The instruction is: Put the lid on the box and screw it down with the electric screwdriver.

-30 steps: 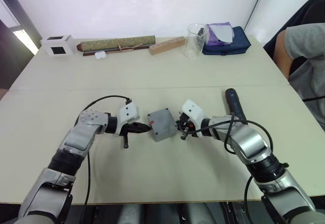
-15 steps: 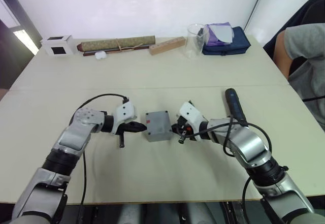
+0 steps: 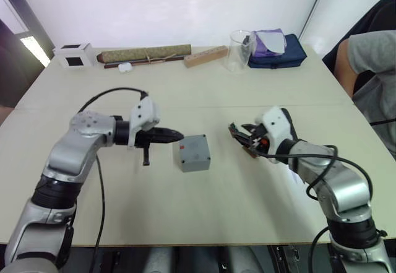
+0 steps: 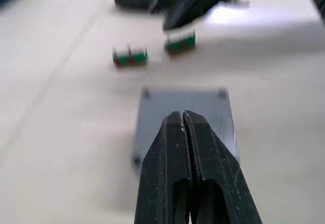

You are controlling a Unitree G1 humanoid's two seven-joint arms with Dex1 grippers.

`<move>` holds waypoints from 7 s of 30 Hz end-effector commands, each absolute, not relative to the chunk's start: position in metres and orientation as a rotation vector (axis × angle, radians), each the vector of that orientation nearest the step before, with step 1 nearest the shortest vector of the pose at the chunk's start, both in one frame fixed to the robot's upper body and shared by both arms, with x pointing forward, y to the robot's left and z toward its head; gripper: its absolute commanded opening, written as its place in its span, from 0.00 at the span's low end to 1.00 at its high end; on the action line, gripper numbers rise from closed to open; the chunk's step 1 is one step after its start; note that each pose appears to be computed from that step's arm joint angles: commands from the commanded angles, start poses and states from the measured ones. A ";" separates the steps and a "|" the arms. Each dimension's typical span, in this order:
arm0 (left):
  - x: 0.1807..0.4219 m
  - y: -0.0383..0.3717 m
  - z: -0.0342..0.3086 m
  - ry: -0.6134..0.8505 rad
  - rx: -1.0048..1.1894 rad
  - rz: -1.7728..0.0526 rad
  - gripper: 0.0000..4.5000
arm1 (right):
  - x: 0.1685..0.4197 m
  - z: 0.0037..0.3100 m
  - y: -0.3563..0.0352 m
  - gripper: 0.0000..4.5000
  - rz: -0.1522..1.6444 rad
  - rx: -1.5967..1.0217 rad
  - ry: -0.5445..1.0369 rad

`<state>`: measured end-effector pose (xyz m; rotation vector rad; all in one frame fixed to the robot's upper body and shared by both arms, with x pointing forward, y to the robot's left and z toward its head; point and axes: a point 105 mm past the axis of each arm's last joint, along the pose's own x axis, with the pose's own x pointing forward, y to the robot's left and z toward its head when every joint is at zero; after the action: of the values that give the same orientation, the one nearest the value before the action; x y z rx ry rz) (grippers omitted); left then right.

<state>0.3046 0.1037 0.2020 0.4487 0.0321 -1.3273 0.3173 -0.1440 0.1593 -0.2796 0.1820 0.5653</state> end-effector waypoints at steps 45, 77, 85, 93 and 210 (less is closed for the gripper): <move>0.303 0.090 0.198 0.002 0.444 -1.319 0.00 | 0.334 0.127 -0.155 0.00 0.530 -0.201 0.259; 0.319 0.128 0.188 0.080 0.450 -1.165 0.00 | 0.326 0.198 -0.050 0.00 0.922 -0.280 0.196; 0.314 0.126 0.184 0.083 0.445 -1.169 0.00 | 0.326 0.181 -0.040 0.00 0.956 -0.301 0.227; 0.311 0.123 0.181 0.083 0.439 -1.177 0.00 | 0.330 0.178 -0.037 0.00 0.956 -0.301 0.231; 0.320 0.098 0.178 0.071 0.401 -1.300 0.00 | 0.307 0.292 -0.055 0.42 0.861 0.024 -0.501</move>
<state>0.3178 0.0987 0.1792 0.3788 0.0758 -1.3045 0.3239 -0.0599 0.2695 0.0296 -0.3597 0.8390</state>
